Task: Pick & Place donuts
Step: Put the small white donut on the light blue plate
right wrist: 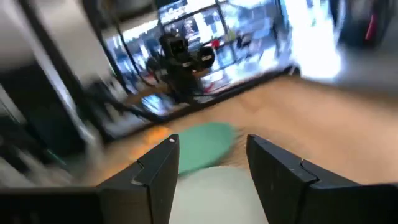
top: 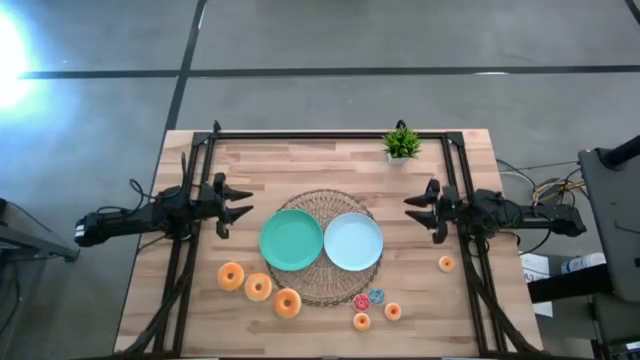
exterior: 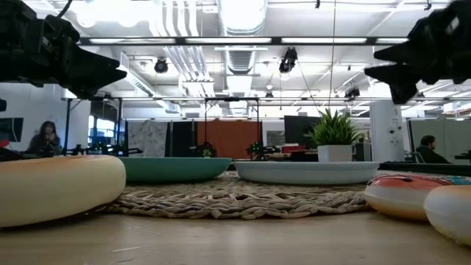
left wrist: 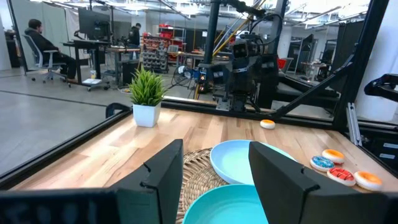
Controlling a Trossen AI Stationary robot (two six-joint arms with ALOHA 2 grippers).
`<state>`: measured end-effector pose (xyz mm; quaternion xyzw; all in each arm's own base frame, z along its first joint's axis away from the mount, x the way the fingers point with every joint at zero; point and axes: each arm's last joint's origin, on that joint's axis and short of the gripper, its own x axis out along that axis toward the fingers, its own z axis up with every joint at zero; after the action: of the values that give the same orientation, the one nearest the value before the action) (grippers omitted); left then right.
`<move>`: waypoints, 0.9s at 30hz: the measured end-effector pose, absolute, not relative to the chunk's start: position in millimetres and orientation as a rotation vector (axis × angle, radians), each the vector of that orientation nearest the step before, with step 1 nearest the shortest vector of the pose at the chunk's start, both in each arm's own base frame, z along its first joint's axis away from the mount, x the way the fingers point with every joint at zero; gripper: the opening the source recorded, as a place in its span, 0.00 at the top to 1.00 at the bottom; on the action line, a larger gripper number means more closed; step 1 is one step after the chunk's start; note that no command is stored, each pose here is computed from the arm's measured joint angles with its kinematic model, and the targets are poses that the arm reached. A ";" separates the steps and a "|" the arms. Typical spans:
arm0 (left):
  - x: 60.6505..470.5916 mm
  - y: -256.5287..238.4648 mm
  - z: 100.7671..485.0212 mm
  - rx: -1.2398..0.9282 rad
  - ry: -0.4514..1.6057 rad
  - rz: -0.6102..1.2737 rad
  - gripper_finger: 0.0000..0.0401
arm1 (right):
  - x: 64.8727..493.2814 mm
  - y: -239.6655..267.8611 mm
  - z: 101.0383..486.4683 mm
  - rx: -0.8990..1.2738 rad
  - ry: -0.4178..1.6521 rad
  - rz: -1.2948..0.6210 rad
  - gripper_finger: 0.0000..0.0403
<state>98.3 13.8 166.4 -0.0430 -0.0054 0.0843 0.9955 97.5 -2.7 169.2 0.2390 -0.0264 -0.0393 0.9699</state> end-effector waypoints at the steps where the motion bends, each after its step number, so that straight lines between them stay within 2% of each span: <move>1: 98.3 13.8 166.4 -0.086 -0.011 0.169 0.61 | 97.6 -2.7 169.3 0.608 -0.058 -0.074 0.56; 5: 98.3 13.8 166.4 -0.086 -0.011 0.169 0.61 | 98.3 -4.4 168.2 1.016 -0.092 -0.123 0.56; 9: 98.3 13.8 166.2 -0.086 -0.010 0.169 0.61 | 99.8 -5.5 167.3 1.094 -0.108 -0.164 0.56; 12: 98.3 13.8 166.3 -0.086 -0.010 0.169 0.61 | 100.2 -6.3 174.1 1.196 -0.193 -0.143 0.56; 15: 98.3 13.8 166.2 -0.086 -0.009 0.169 0.61 | 100.7 -6.2 187.4 1.257 -0.311 -0.050 0.56; 17: 98.3 13.8 166.2 -0.086 -0.009 0.169 0.61 | 103.4 -4.2 191.9 1.260 -0.300 0.035 0.56; 21: 98.3 13.8 166.2 -0.087 -0.009 0.168 0.61 | 117.7 3.2 188.2 1.370 -0.038 0.048 0.56; 27: 98.3 13.8 166.1 -0.086 -0.008 0.169 0.61 | 141.2 29.3 206.2 1.243 0.663 -0.195 0.56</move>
<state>98.3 13.8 166.1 -0.0431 -0.0042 0.0842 0.9955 141.2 29.3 206.2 0.5705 0.3044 -0.0896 0.7575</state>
